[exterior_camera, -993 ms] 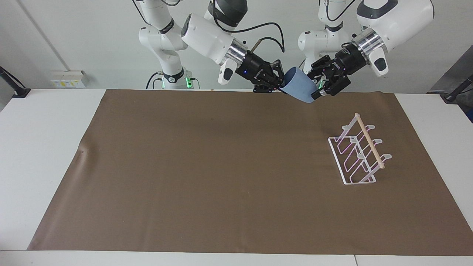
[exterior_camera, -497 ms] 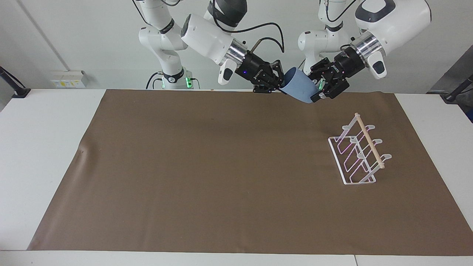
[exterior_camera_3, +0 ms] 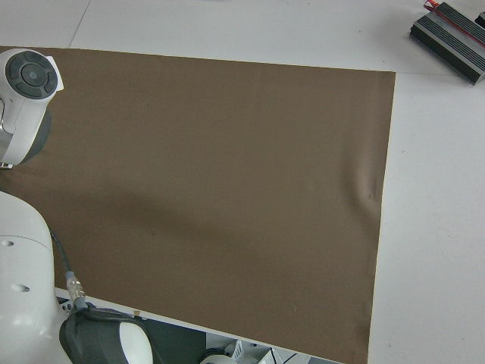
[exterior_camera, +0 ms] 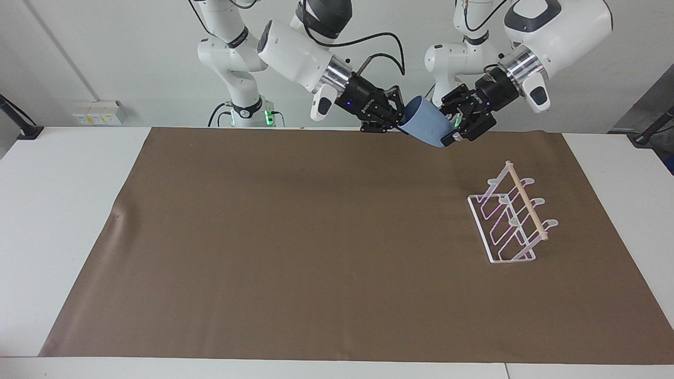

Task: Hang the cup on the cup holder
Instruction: 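Close the left gripper on the cup base while the right gripper holds it, then release the cup from the right gripper and withdraw it to rest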

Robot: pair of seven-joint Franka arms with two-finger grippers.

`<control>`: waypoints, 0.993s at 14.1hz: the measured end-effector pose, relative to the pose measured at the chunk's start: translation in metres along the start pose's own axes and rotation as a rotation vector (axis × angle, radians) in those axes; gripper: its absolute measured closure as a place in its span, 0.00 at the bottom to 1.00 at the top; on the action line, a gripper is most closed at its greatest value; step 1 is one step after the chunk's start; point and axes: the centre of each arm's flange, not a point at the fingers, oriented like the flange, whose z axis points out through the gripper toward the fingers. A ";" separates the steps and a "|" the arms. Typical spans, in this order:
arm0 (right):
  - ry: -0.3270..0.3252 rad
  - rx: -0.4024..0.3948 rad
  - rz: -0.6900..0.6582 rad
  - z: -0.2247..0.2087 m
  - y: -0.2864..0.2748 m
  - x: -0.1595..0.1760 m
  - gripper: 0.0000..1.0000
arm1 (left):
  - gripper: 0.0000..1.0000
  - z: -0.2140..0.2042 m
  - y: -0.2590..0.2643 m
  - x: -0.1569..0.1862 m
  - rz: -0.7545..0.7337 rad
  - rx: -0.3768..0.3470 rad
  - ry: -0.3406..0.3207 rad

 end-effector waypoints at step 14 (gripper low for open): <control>0.003 -0.004 0.012 0.000 0.003 0.001 0.57 | 0.28 0.003 -0.001 0.001 0.035 0.008 0.056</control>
